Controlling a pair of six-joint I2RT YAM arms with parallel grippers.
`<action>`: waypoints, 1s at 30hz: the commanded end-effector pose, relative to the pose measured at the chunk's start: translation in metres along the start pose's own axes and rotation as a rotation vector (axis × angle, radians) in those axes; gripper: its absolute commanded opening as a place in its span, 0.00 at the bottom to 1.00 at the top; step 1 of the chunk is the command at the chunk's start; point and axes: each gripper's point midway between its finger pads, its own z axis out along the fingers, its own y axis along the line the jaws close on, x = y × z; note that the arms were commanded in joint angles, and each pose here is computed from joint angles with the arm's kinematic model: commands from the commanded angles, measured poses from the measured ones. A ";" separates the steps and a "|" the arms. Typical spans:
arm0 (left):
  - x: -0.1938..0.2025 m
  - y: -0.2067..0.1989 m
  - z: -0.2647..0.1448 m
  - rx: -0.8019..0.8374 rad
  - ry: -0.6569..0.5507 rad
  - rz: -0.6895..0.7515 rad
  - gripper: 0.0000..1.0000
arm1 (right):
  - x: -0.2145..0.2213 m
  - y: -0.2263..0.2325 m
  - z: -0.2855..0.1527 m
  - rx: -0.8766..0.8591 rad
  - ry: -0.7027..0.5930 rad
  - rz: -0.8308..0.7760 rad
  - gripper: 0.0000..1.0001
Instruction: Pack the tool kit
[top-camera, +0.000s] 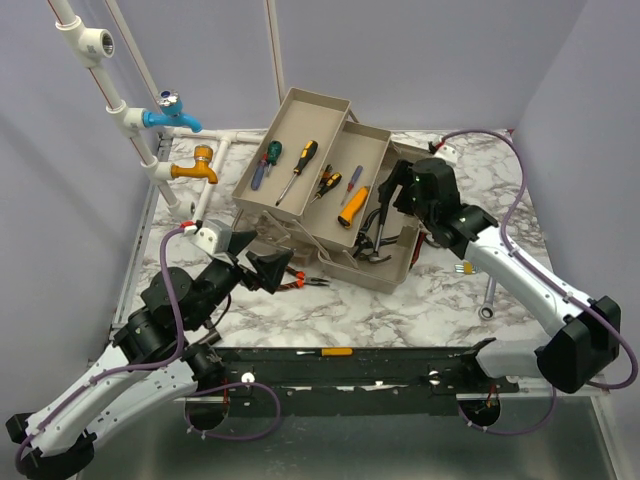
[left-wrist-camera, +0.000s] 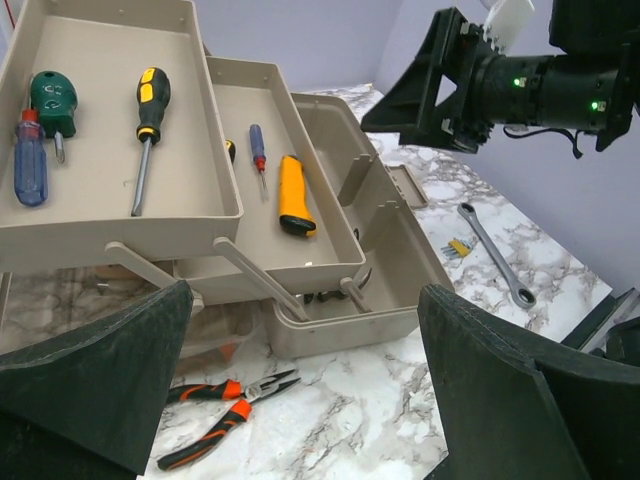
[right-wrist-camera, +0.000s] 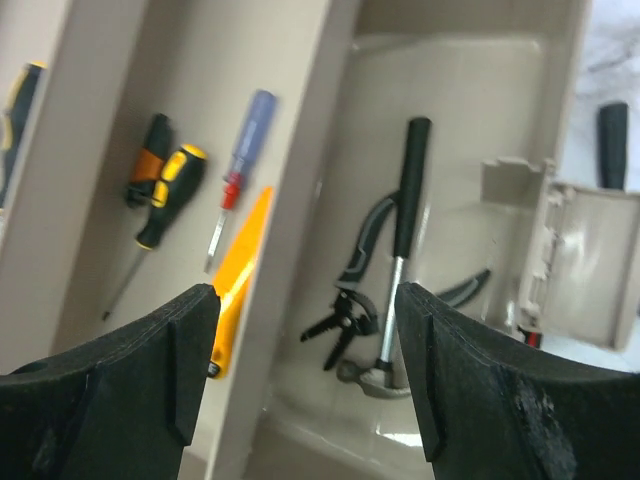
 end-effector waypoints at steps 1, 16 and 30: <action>0.006 -0.007 0.002 0.034 0.003 -0.035 0.99 | 0.031 -0.038 -0.012 0.136 0.064 0.038 0.77; 0.031 0.011 -0.003 -0.045 0.035 -0.073 0.99 | 0.124 -0.074 -0.022 0.255 0.328 -0.034 0.67; 0.043 0.022 -0.001 -0.096 0.049 -0.069 0.99 | 0.112 -0.094 -0.047 0.301 0.277 -0.051 0.68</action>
